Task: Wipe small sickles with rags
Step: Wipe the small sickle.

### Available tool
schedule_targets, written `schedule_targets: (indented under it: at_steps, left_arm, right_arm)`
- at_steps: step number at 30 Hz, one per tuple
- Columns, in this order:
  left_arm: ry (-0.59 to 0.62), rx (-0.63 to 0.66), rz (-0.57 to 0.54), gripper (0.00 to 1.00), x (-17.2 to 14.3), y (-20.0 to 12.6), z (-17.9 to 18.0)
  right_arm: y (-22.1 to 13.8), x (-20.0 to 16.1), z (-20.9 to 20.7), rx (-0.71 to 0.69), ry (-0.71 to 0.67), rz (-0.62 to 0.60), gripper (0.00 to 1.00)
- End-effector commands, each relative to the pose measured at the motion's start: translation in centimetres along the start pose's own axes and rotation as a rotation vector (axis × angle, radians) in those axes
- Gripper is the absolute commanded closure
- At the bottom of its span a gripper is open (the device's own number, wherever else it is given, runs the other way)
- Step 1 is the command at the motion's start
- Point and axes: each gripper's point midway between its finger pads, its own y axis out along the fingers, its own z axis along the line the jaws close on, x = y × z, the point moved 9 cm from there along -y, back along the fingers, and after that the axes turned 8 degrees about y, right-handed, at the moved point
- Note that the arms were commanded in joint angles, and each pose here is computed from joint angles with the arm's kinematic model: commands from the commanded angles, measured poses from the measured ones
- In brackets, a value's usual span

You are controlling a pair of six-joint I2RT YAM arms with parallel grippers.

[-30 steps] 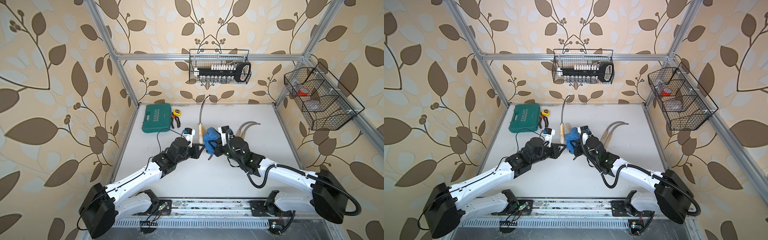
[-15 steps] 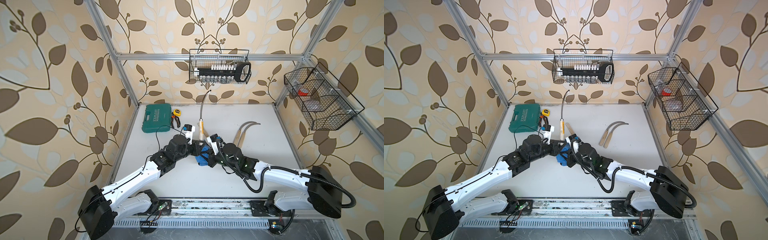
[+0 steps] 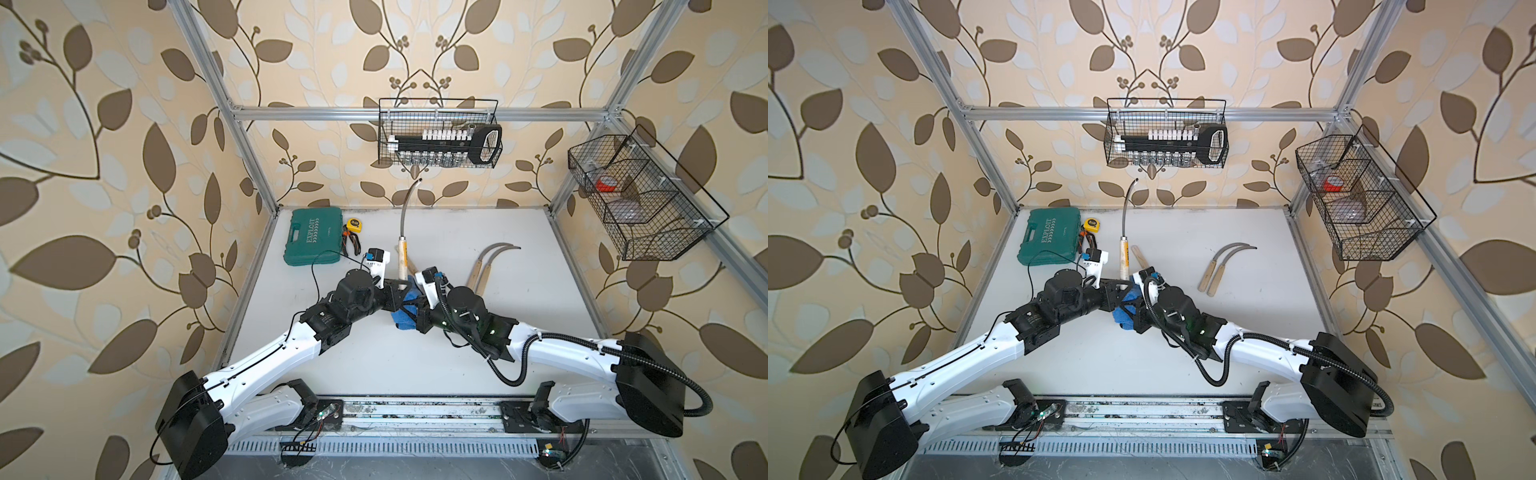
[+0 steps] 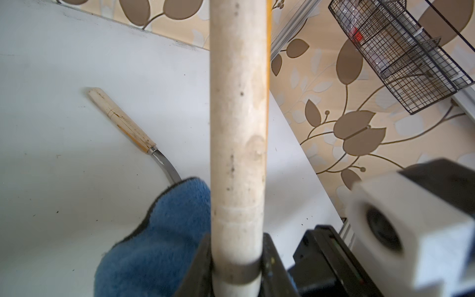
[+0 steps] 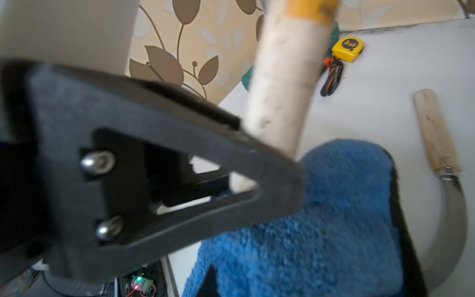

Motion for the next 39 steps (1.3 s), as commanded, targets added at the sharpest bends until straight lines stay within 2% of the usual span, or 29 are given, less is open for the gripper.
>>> schedule_targets:
  at_steps: [1, 4, 10, 19, 24, 29, 35, 39]
  left_arm:
    - [0.018, -0.061, -0.037, 1.0, 1.0, 0.1, -0.7]
    - [0.015, -0.056, -0.033, 1.0, 0.8, 0.2, -0.6]
    - [0.017, -0.081, -0.036, 1.0, 0.7, -0.2, -0.8]
    - [0.017, -0.079, -0.04, 1.0, 0.6, -0.4, -0.7]
    - [0.015, -0.075, -0.043, 1.0, 0.3, -0.7, -0.5]
    - [0.016, -0.096, -0.042, 1.0, 0.0, -0.8, -0.6]
    - [0.011, -0.096, -0.031, 1.0, -0.1, -0.6, -0.6]
    - [0.016, -0.107, -0.034, 1.0, 0.0, -0.8, -0.7]
  right_arm:
    - [0.1, 1.4, 2.2, 0.054, -0.039, -0.06, 1.0]
    - [-0.6, 1.8, 1.3, 0.004, -0.032, -0.095, 1.0]
    - [-1.6, 3.5, -3.1, -0.052, 0.064, -0.126, 1.0]
    - [-0.6, 2.2, 2.4, 0.082, -0.046, -0.067, 1.0]
    - [-0.7, 2.5, 0.2, -0.007, -0.005, -0.104, 1.0]
    - [-1.2, 3.2, -3.1, -0.014, 0.085, -0.111, 1.0]
    - [-0.6, 2.0, 1.3, 0.042, -0.008, -0.082, 1.0]
    - [-0.6, 2.0, 1.2, 0.027, -0.017, -0.094, 1.0]
